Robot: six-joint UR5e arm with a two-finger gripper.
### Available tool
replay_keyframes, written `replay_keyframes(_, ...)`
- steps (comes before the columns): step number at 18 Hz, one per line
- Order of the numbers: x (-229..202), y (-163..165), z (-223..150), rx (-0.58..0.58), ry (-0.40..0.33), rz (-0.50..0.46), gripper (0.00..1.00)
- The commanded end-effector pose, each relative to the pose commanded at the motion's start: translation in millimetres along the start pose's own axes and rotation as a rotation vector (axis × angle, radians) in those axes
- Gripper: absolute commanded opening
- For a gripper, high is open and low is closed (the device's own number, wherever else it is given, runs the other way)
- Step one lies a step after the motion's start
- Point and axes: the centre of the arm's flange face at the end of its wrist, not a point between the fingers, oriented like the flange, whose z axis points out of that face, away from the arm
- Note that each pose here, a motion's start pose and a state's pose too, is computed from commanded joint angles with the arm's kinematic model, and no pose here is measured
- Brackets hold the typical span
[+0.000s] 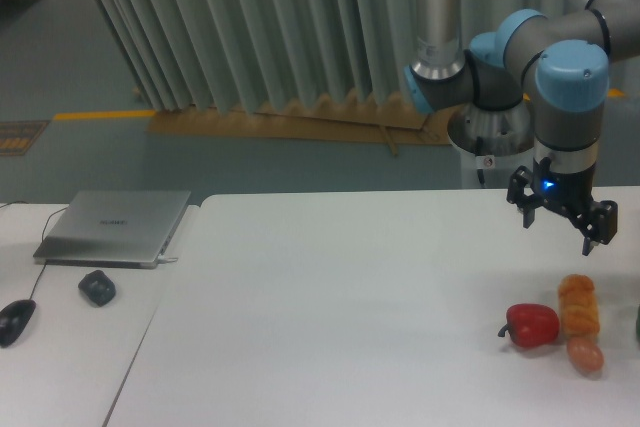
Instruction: Place the yellow pepper on the table
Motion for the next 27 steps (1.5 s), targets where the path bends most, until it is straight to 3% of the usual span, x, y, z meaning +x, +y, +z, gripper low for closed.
replay_keyframes(27,-6,17,0,0.000,0.001,-0.037,1.00)
